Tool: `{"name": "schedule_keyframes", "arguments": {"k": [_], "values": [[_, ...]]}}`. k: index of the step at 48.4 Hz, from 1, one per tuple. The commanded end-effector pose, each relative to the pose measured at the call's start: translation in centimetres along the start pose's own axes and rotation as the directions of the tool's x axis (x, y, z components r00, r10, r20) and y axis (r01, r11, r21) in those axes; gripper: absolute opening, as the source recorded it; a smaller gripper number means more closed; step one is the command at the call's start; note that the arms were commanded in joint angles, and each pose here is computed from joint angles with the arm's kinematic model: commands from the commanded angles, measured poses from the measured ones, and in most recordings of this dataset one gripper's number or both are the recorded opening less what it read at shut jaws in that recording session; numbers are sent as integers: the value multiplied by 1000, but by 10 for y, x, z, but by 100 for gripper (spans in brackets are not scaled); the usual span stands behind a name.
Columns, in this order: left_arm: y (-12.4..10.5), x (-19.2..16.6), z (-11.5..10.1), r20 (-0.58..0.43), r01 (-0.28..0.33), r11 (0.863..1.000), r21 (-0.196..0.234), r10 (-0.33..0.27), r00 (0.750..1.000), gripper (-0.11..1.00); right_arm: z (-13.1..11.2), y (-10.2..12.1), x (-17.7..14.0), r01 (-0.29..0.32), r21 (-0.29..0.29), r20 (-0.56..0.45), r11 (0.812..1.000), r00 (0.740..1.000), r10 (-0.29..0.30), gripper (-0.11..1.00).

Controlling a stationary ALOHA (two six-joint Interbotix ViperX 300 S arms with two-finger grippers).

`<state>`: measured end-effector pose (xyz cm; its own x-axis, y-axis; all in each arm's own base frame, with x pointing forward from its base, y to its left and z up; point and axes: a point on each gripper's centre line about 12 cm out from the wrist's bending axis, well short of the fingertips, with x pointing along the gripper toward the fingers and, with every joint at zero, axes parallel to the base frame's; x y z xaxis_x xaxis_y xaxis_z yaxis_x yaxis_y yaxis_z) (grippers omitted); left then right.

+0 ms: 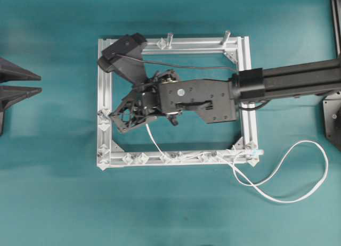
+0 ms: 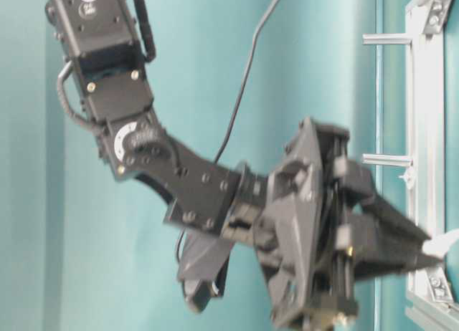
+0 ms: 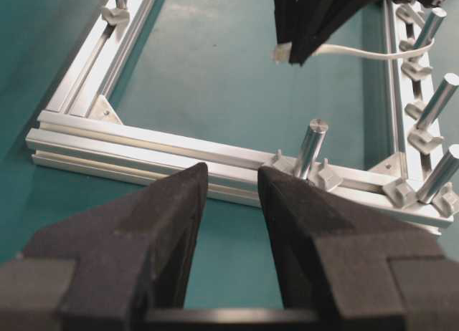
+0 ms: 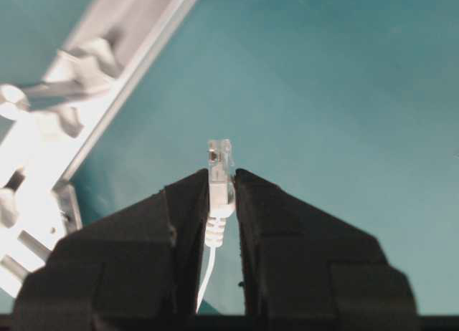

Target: Move the cable alternately left and right between 8 closely spaced pins so it hooks onto each one.

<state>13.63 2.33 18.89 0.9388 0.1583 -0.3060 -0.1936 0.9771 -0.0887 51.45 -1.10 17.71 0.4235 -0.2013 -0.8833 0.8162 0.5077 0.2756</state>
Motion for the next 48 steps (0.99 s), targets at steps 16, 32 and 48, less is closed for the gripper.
{"name": "schedule_keyframes", "arguments": {"k": [16,32,48], "values": [[0,0,4,13,-3,1000,-6,3,1000,38,17,39,-13,-111,1,56,994,992,111,15],[0,0,4,13,-3,1000,-6,3,1000,38,-14,56,-20,-114,-26,12,993,993,114,15],[0,0,4,13,-3,1000,-6,3,1000,38,-45,72,-29,-142,-16,-33,990,989,141,15]]}}
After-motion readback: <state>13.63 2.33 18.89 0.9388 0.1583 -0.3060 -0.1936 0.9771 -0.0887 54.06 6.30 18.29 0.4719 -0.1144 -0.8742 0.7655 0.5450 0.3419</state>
